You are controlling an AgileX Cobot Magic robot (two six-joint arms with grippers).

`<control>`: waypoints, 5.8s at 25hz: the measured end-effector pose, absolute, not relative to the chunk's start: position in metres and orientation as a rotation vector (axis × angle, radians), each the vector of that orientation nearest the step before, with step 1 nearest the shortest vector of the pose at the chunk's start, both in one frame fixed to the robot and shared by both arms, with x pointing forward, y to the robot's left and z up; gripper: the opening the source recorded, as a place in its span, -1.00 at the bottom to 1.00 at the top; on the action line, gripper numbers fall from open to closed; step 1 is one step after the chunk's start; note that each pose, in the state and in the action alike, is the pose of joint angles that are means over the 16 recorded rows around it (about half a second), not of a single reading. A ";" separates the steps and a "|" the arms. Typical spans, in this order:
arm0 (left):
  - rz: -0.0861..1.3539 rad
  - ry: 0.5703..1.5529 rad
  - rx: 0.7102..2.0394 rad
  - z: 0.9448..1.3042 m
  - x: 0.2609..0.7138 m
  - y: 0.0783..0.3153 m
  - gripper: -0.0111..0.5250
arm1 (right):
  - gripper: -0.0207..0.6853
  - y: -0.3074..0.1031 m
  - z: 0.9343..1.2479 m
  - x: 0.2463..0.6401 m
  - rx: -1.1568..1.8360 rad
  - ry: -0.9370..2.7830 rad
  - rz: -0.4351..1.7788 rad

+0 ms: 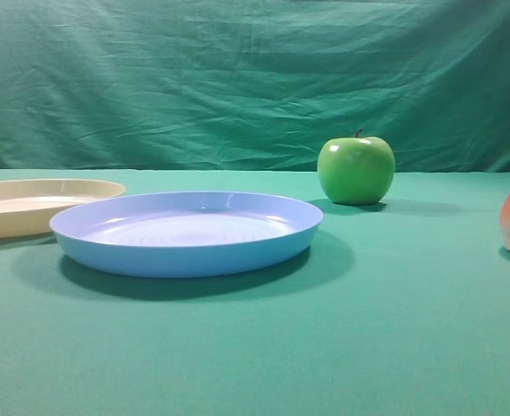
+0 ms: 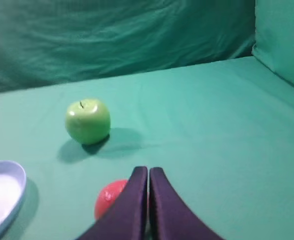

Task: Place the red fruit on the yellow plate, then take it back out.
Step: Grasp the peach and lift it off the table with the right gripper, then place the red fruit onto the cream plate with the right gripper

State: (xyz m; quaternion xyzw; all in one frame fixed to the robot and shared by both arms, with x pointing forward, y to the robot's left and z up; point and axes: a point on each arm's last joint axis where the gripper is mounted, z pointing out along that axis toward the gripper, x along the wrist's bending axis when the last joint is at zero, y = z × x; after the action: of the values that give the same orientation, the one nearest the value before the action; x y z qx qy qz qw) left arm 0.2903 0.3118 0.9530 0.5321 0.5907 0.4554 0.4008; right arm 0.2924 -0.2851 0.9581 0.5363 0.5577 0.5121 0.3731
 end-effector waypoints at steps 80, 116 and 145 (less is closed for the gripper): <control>1.152 1.494 1.346 0.953 0.290 0.312 -0.96 | -0.07 -0.230 0.943 0.520 1.616 2.541 0.533; 1.152 1.494 1.346 0.953 0.290 0.312 -0.96 | -0.37 0.054 1.043 0.581 0.631 2.776 1.021; 1.152 1.494 1.346 0.953 0.290 0.312 -0.96 | 0.75 0.118 0.950 0.590 0.512 2.801 1.121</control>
State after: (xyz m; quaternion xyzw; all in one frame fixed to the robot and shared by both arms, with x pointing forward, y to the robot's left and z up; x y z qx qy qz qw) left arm 0.2903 0.3118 0.9530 0.5321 0.5907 0.4554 0.4008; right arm 0.5898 0.1178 0.9505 0.1670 0.9146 0.3659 0.0408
